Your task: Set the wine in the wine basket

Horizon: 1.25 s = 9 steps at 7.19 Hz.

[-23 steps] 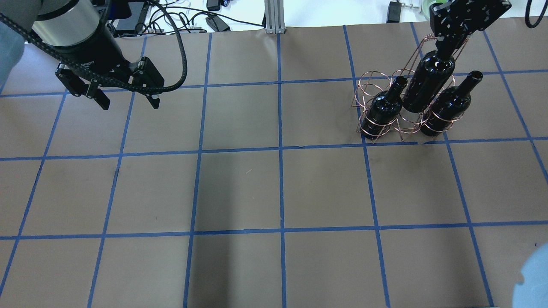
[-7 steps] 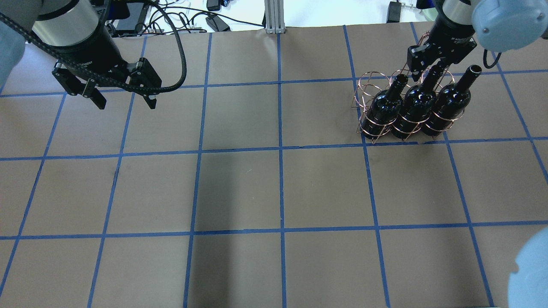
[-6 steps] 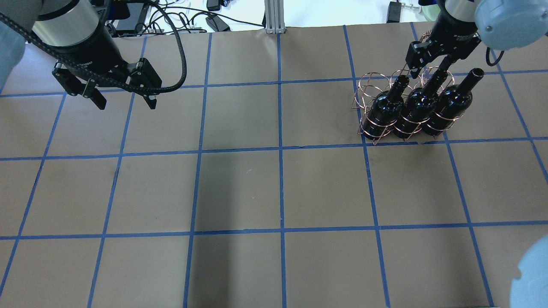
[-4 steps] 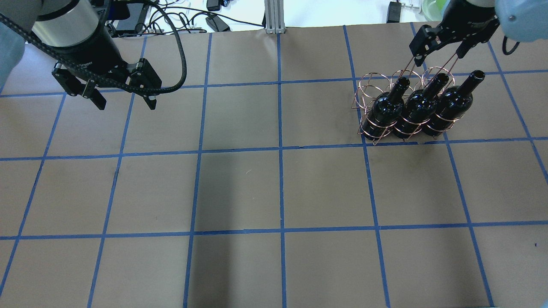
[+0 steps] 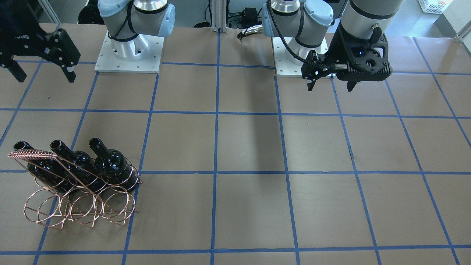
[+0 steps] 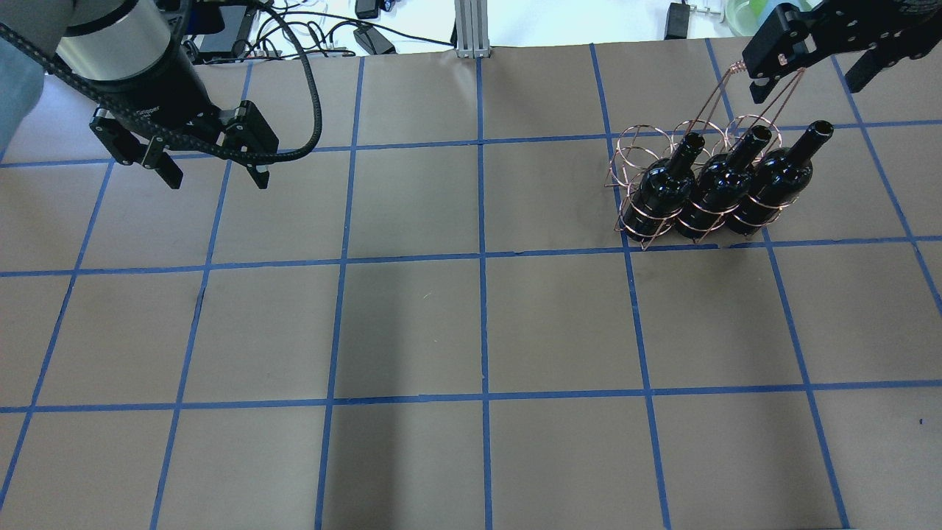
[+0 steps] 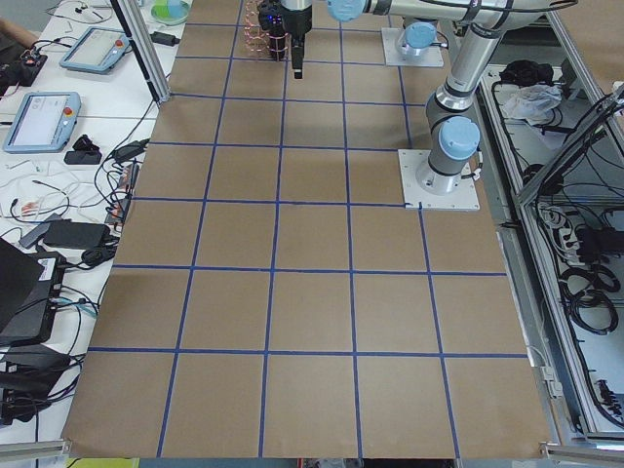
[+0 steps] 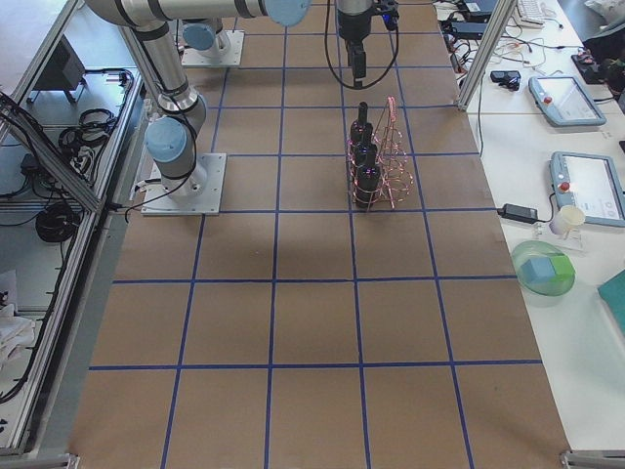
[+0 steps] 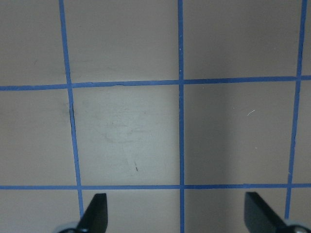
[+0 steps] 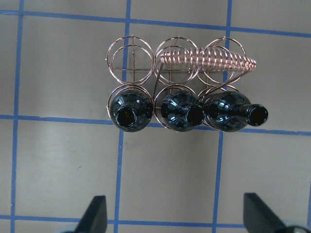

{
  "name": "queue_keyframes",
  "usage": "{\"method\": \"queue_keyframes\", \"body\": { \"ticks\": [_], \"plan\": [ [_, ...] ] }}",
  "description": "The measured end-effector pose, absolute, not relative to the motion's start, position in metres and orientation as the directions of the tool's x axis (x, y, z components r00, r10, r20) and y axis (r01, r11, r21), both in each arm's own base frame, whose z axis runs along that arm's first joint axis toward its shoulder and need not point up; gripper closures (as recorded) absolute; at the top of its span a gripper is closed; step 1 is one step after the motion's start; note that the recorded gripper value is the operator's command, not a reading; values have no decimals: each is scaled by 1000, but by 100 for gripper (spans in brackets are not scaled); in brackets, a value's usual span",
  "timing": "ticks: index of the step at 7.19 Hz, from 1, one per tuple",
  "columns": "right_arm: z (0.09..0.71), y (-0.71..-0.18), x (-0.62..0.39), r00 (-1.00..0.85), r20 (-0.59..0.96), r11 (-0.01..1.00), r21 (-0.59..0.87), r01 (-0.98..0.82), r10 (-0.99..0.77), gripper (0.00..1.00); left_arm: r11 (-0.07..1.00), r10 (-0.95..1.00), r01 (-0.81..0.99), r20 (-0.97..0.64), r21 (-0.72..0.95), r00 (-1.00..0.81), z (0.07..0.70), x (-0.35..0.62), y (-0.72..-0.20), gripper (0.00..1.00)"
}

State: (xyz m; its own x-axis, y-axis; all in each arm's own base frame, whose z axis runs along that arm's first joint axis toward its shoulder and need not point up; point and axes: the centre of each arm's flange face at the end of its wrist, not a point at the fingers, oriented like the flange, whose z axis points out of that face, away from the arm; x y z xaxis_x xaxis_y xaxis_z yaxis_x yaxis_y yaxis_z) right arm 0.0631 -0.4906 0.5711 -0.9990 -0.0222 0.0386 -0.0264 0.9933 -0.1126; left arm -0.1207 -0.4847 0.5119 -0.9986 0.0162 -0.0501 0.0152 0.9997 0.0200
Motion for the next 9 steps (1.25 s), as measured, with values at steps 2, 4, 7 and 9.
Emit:
{"method": "queue_keyframes", "body": {
  "ticks": [2,4,7,9],
  "plan": [
    [574,-476,92,-999,36,995,-102,13,16,0,1000,17,16,-50,17,-999,513,-121,-485,0],
    [558,-476,151,-999,28,996,-83,36,38,0,1000,16,15,-50,17,-999,513,-121,-485,0],
    [534,-486,181,-996,36,993,-84,-78,-76,0,1000,17,16,-51,15,-999,513,-121,-485,0],
    [534,-497,158,-999,-29,995,-89,-42,-45,0,1000,17,17,-50,14,-999,514,-122,-484,0]
  ]
}}
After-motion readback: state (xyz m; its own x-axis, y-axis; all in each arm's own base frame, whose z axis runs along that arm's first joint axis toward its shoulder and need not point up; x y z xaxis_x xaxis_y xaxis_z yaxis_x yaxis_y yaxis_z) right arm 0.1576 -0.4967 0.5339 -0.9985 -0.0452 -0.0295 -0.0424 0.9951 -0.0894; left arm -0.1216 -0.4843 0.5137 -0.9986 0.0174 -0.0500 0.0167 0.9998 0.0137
